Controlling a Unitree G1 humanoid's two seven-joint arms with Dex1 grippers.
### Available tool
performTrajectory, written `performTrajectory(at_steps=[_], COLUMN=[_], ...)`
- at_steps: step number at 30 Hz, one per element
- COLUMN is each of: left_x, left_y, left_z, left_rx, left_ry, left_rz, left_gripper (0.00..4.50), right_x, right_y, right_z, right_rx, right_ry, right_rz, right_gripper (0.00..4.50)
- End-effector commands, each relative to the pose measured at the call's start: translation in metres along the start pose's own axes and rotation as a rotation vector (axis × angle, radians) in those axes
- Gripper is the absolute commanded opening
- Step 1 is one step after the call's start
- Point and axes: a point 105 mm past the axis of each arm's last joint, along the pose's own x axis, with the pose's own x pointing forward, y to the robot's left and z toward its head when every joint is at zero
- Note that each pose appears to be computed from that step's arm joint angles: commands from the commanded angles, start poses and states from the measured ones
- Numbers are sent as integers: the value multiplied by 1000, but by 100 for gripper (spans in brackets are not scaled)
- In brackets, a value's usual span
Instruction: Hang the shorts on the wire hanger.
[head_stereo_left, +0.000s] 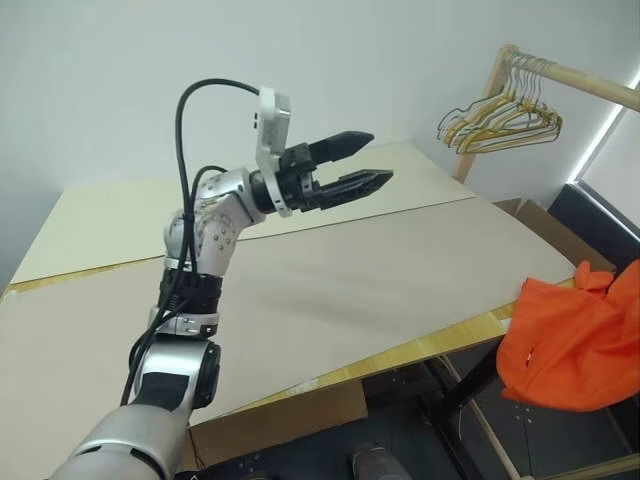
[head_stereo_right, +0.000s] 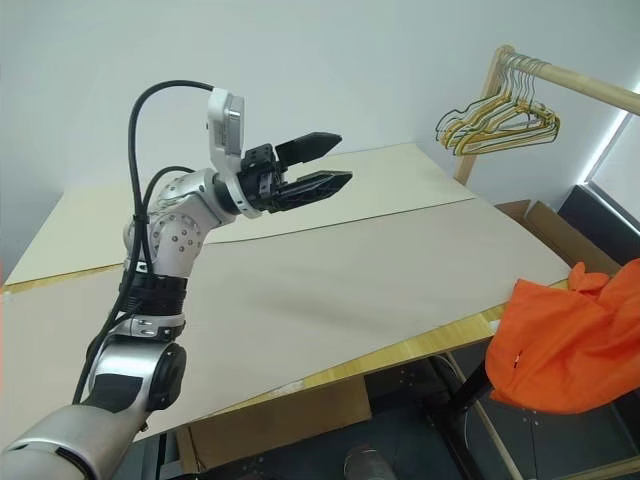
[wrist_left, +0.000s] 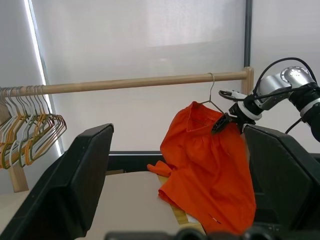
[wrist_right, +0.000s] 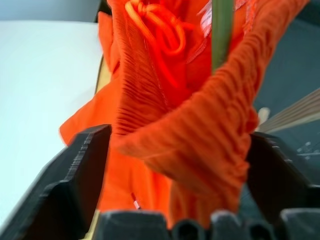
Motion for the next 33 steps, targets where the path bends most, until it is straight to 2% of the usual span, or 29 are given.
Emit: performTrajectory(at_steps=[1, 4, 10, 14, 15, 16, 18, 19, 20, 22, 25, 28, 33], left_x=[2, 1, 0, -1, -3, -4, -12, -16, -24, -37, -55, -70, -91], left_y=[-4, -4, -5, -3, -2, -1, 2, 4, 5, 7, 10, 4, -4], left_z=[13, 13, 12, 10, 9, 7, 3, 0, -5, -14, -24, -34, -45], left_rx=[65, 64, 55, 66, 68, 71, 79, 87, 108, 175, 233, 232, 266], left_ry=[-12, -12, -19, 3, 9, 17, 38, 52, 79, 121, 191, 305, 431], left_rz=[-21, -22, -34, -22, -15, -5, 30, 49, 65, 117, 184, 177, 216], left_gripper=[450, 450, 450, 450, 450, 450, 450, 450, 450, 450, 450, 450, 450], right_x=[-26, -44, -78, -117, -130, -141, -152, -151, -147, -137, -118, -105, -90], right_y=[-3, -2, 20, 40, 50, 73, 118, 139, 166, 195, 207, 205, 206], right_z=[21, 25, 24, 28, 27, 23, 6, -7, -32, -73, -112, -130, -136], right_rx=[-11, -89, -250, -343, -361, -405, -511, -586, -736, -905, -1052, -1140, -1222], right_ry=[-198, -385, -771, -1156, -1262, -1366, -1446, -1424, -1374, -1240, -1004, -824, -676], right_rz=[-84, -221, -396, -517, -490, -366, -42, 127, 333, 625, 901, 1042, 1167], right_gripper=[446, 446, 446, 446, 446, 446, 446, 446, 446, 446, 446, 446, 446])
